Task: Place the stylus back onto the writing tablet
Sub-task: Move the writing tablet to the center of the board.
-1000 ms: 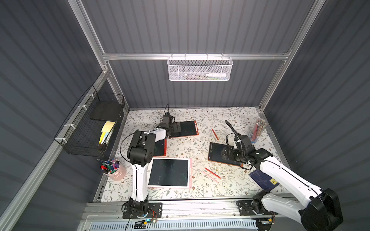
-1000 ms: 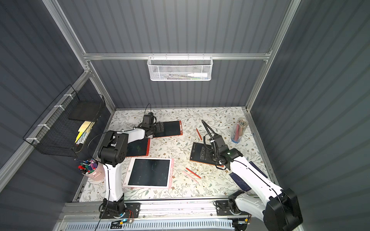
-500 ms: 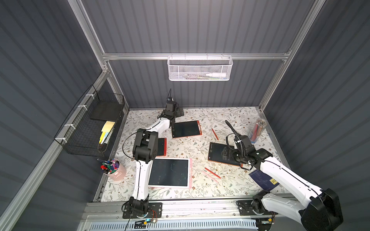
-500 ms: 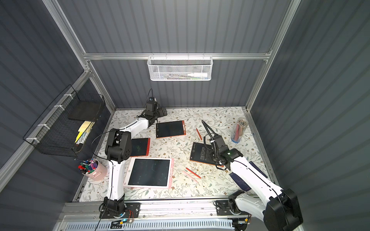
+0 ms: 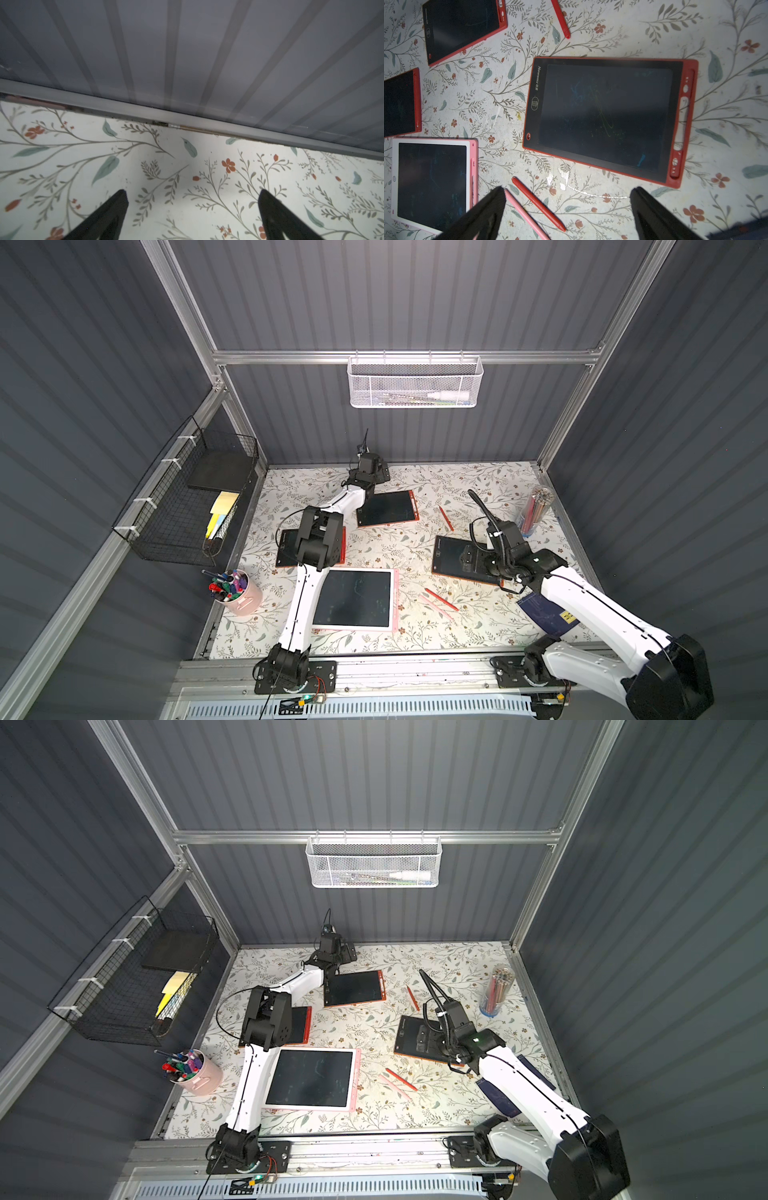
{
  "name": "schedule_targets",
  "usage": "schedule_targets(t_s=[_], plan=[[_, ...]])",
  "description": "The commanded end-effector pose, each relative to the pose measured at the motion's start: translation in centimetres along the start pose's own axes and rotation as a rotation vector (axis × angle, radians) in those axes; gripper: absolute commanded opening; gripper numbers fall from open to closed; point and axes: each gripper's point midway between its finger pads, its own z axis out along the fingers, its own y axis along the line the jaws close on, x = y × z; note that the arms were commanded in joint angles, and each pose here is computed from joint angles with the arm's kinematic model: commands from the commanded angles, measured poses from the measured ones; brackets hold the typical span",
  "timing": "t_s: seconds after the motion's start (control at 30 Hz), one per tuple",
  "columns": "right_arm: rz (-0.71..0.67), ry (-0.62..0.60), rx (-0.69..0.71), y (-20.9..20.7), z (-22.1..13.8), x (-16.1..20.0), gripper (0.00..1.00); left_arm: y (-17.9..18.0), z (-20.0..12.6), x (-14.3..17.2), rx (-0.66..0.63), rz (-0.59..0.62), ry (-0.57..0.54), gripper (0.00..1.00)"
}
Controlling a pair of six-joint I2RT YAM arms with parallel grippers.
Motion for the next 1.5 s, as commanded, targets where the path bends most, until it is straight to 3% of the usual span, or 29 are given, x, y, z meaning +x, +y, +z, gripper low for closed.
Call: schedule_targets(t_s=[0.0,0.4,1.13,1.47], plan=[[-0.003,0.010,0.005,-0.2,-0.1,0.4,0.95,-1.1,0.0,-0.1,-0.011,0.000,-0.014,0.99],[0.000,0.007,-0.002,0.0,-0.3,0.3,0.96,-1.1,1.0,5.1,-0.090,0.108,0.070,0.94],[0.007,-0.003,-0.007,-0.1,-0.7,0.3,0.96,0.2,1.2,9.9,-0.159,0.231,0.180,0.99],[0.015,-0.004,-0.007,0.0,-0.5,0.1,0.96,0.7,-1.2,12.2,-0.145,0.284,0.246,0.99]])
